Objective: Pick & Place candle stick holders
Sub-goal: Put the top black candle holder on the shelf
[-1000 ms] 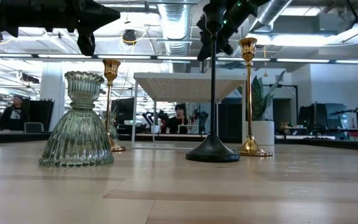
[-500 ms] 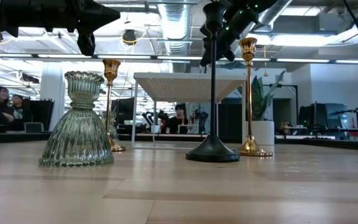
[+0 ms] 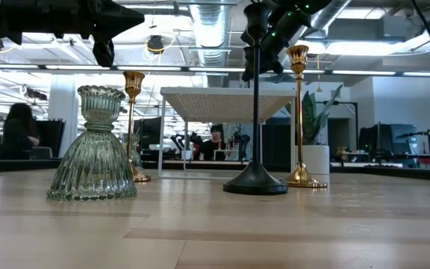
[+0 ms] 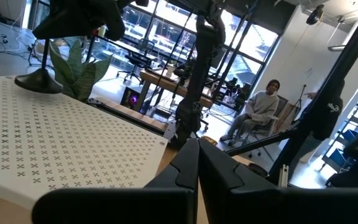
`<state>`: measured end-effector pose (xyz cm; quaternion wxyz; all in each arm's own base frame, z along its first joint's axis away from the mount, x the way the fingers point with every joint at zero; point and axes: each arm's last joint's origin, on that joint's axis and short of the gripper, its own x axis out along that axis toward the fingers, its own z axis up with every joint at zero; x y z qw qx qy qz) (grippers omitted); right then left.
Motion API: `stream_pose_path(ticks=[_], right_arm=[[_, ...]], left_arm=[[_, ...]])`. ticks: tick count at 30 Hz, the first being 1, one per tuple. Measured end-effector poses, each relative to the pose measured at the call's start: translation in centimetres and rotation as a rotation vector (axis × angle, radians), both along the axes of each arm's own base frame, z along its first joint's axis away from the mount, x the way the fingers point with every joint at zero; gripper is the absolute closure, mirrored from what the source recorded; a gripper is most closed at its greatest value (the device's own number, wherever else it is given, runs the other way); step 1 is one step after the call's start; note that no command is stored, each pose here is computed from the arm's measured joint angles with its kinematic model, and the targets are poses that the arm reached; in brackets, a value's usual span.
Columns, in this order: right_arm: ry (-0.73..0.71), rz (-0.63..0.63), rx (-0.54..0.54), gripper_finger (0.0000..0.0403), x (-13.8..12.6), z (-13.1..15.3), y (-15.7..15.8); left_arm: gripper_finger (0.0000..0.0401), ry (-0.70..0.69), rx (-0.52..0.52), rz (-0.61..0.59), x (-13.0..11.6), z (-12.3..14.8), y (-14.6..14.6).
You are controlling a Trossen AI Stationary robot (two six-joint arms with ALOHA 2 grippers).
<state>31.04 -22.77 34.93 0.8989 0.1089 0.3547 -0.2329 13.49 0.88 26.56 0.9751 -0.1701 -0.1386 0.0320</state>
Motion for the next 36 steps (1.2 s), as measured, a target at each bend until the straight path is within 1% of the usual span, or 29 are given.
stream_pose_path(ticks=[9, 13, 18, 23, 28, 31, 36], right_arm=[[-0.004, 0.028, -0.003, 0.0403, 0.7, 0.0, 1.0], [-0.004, 0.025, 0.0, 0.0403, 0.8, 0.0, 1.1], [0.015, -0.005, -0.042, 0.0403, 1.0, 0.1, 1.2], [0.017, 0.0, -0.028, 0.0403, 1.0, 0.0, 1.4], [0.049, 0.025, -0.011, 0.0403, 2.4, -1.6, 1.5], [0.04, 0.043, -0.022, 0.0403, 3.3, -2.1, 1.6], [0.028, 0.05, -0.037, 0.0403, 3.7, -2.3, 1.4]], left_arm=[[0.0393, 0.0, 0.0, 0.0, 0.0, 0.0, 0.0], [0.0393, 0.0, 0.0, 0.0, 0.0, 0.0, 0.0], [0.0393, 0.0, 0.0, 0.0, 0.0, 0.0, 0.0], [0.0393, 0.0, 0.0, 0.0, 0.0, 0.0, 0.0], [0.0393, 0.001, 0.0, 0.0, 0.0, 0.0, 0.0], [0.0393, 0.0, -0.001, 0.0, 0.0, 0.0, 0.0], [0.0393, 0.0, -0.003, -0.001, 0.0, 0.0, 0.0]])
